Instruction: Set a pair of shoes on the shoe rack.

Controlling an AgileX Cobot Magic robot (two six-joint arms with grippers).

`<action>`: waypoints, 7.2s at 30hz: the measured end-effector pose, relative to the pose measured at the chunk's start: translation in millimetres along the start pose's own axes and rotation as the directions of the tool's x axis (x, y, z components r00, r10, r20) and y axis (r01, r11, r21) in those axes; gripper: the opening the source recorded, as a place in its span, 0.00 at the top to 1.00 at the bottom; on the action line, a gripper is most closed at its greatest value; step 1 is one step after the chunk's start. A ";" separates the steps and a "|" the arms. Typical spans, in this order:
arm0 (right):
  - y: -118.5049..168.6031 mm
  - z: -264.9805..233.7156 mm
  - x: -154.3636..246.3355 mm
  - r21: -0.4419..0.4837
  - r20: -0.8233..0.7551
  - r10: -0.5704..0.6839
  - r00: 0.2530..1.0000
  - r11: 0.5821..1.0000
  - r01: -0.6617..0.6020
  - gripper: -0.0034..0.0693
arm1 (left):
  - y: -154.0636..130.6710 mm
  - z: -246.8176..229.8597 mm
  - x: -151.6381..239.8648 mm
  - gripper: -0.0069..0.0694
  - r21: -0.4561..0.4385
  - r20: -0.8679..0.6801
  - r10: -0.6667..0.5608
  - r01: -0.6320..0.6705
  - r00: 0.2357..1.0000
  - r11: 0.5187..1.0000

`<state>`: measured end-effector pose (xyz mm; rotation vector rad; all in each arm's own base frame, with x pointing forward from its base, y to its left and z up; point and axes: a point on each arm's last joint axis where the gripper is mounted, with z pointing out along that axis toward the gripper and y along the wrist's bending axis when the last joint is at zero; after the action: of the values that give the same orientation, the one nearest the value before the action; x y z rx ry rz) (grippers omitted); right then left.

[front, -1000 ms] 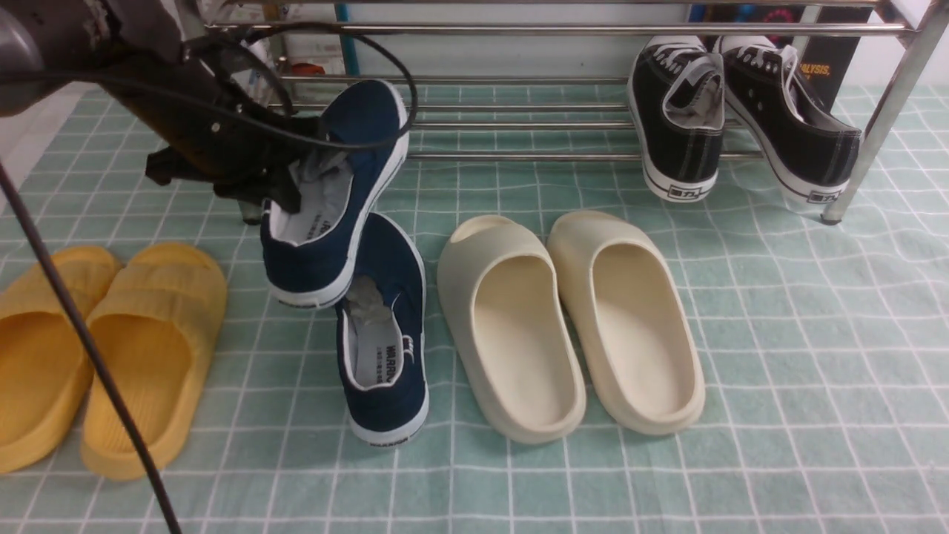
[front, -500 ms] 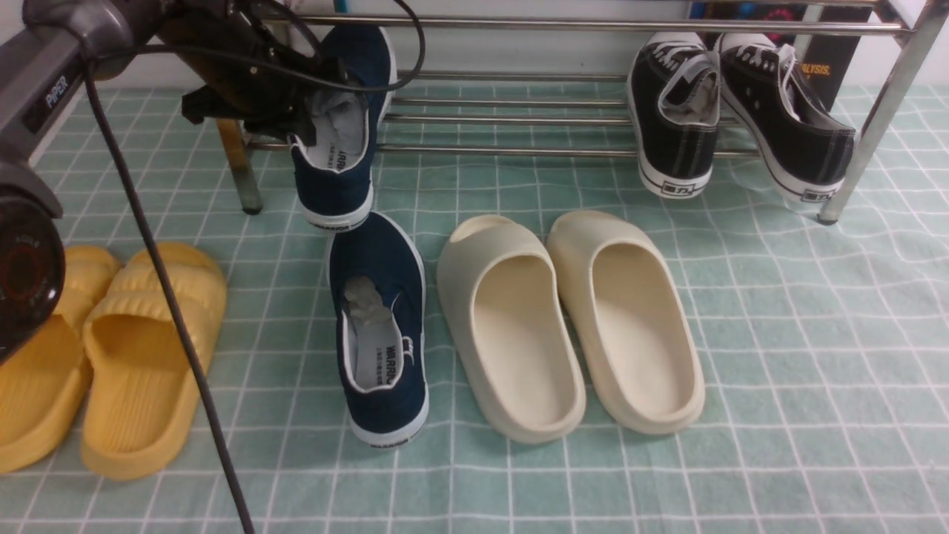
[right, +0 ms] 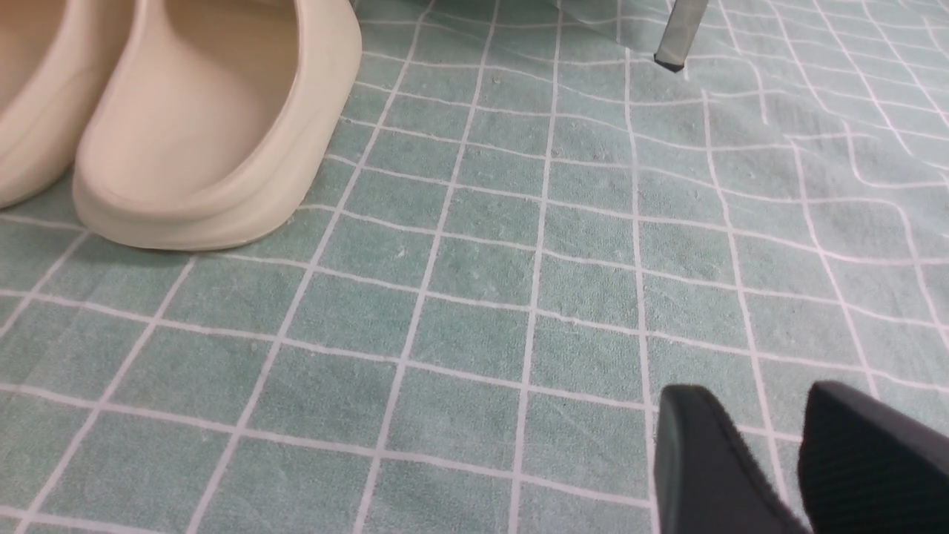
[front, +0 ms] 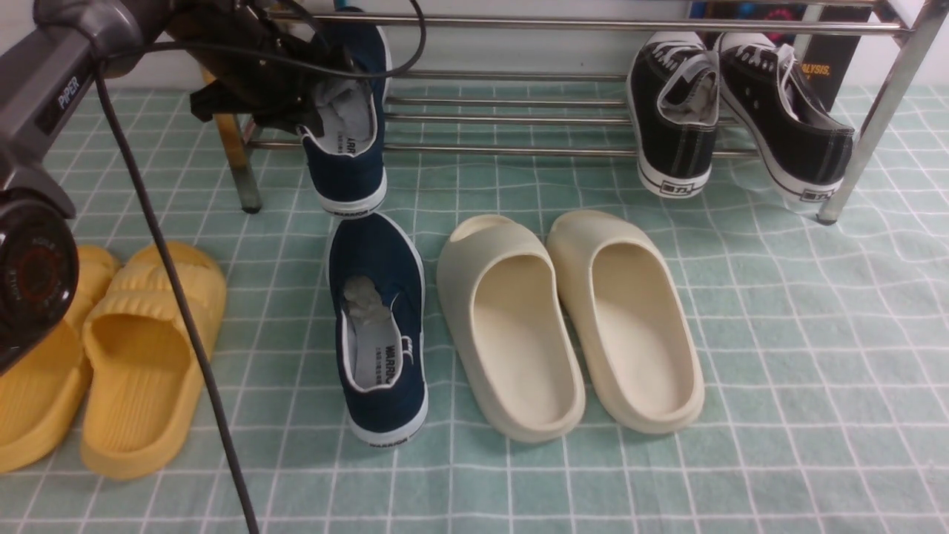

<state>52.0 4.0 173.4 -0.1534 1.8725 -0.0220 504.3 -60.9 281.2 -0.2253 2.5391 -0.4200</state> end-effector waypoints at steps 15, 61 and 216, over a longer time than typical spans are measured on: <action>0.0 0.0 0.0 0.000 0.000 0.000 1.000 1.000 0.000 0.62 | -15.0 26.8 -1.3 0.90 0.047 0.098 0.156 -0.161 0.983 0.986; 0.0 0.0 0.0 0.000 0.000 0.000 1.000 1.000 0.000 0.62 | -33.3 -18.0 -3.9 0.53 0.056 0.100 0.107 -0.113 0.989 0.992; 0.0 0.0 0.0 0.000 0.000 -0.001 1.000 1.000 0.001 0.62 | 9.1 -270.6 200.4 0.93 -0.182 0.357 0.225 -0.168 0.907 0.969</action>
<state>52.0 4.0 173.4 -0.1546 1.8724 -0.0232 188.5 -34.0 395.3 -0.0899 2.1861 -0.0952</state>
